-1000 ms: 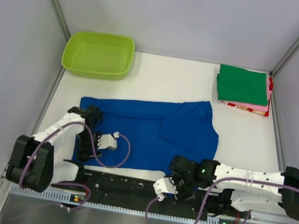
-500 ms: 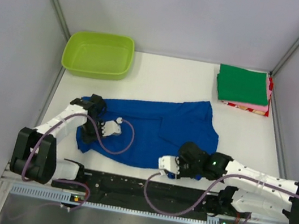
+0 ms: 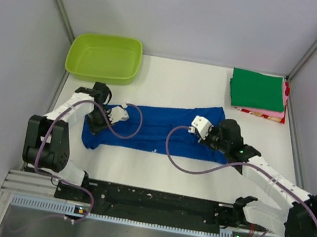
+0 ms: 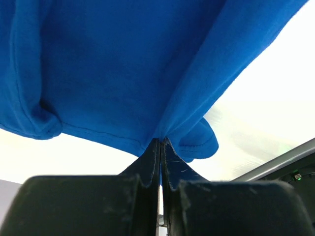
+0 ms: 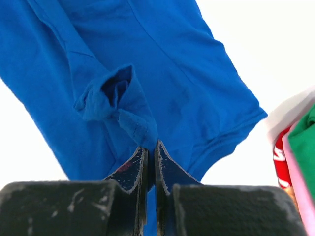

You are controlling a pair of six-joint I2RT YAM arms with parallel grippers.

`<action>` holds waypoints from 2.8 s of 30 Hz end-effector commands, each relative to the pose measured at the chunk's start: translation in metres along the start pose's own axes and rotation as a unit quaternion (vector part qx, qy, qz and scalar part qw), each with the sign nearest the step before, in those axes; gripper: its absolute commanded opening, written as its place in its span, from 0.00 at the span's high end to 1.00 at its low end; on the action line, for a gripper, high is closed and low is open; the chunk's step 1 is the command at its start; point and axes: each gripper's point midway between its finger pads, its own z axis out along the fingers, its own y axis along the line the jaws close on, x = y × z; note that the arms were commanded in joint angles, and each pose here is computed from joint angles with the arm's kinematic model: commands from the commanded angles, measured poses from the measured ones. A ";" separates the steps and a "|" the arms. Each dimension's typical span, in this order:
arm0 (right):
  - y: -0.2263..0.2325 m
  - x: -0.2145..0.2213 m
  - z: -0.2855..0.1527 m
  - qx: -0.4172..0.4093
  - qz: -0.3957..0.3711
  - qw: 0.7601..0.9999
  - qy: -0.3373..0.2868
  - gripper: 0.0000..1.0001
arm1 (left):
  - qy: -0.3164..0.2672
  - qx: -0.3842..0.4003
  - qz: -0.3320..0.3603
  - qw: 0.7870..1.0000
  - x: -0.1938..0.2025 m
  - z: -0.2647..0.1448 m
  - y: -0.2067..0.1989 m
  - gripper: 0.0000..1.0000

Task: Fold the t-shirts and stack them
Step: Fold the other side of the tshirt into a rectangle

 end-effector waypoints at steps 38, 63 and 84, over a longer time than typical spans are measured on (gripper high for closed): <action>-0.046 0.029 0.030 0.088 0.334 0.936 0.061 0.35 | -0.003 0.024 -0.020 1.000 -0.002 0.039 0.057 0.42; -0.073 0.092 0.049 0.173 0.363 0.904 0.147 1.00 | -0.029 -0.123 -0.084 0.988 -0.011 -0.023 0.101 1.00; -0.107 0.086 0.052 0.204 0.383 0.894 0.112 0.70 | 0.033 -0.320 -0.106 0.941 -0.001 -0.033 0.188 0.62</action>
